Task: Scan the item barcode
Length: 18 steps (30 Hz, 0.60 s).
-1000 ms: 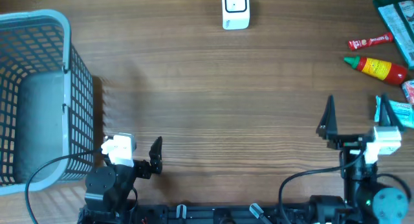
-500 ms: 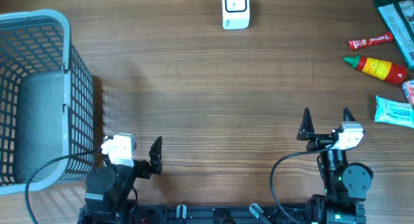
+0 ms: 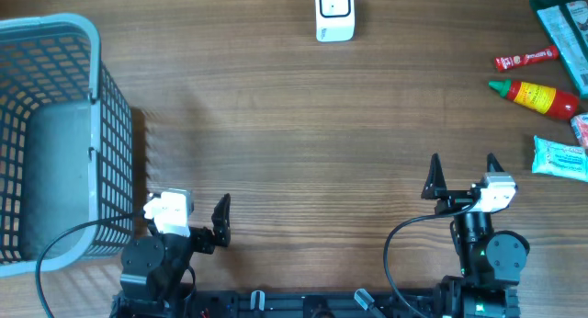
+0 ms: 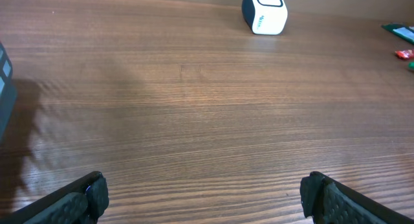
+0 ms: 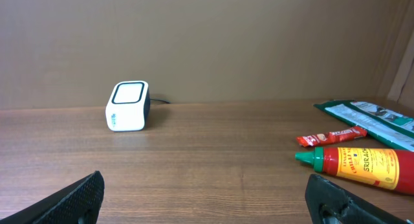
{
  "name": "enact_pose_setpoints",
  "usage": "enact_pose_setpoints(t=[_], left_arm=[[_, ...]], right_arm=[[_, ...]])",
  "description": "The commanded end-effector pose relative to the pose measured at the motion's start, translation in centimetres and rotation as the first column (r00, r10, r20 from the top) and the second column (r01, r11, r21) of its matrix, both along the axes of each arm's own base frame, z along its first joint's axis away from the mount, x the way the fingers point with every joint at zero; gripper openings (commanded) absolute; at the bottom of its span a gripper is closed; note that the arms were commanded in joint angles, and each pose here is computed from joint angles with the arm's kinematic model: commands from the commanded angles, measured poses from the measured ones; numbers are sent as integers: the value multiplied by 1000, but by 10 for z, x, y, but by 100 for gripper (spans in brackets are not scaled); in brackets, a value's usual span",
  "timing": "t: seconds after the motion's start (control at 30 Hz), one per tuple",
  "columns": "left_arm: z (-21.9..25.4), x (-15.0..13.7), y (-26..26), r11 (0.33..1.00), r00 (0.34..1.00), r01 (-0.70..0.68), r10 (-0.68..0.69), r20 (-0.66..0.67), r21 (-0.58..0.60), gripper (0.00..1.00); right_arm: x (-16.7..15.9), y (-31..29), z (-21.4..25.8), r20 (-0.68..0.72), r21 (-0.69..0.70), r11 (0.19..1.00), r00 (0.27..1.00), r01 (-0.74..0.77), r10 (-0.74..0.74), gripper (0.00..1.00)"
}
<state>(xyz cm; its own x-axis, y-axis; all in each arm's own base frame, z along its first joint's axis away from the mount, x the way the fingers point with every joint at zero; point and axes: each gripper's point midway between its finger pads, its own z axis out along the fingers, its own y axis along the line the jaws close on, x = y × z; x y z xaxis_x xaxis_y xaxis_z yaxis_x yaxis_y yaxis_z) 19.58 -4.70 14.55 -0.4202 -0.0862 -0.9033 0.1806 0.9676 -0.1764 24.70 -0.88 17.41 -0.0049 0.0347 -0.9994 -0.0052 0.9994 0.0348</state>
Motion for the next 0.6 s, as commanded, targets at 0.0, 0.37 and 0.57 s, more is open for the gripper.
enact_pose_setpoints(t=[0.0, 0.37, 0.57], left_arm=[[3, 0, -3, 1000, 1000, 24, -24, 16, 10, 100], [34, 44, -7, 996, 902, 15, -53, 428, 92, 100], [12, 48, 15, 992, 934, -80, 40, 356, 99, 100]], right_arm=[[-1, 0, 3, 12, 17, 1000, 1000, -2, 1, 100], [-1, 0, 3, 12, 17, 1000, 1000, -2, 1, 100], [-1, 0, 3, 12, 17, 1000, 1000, -2, 1, 100]])
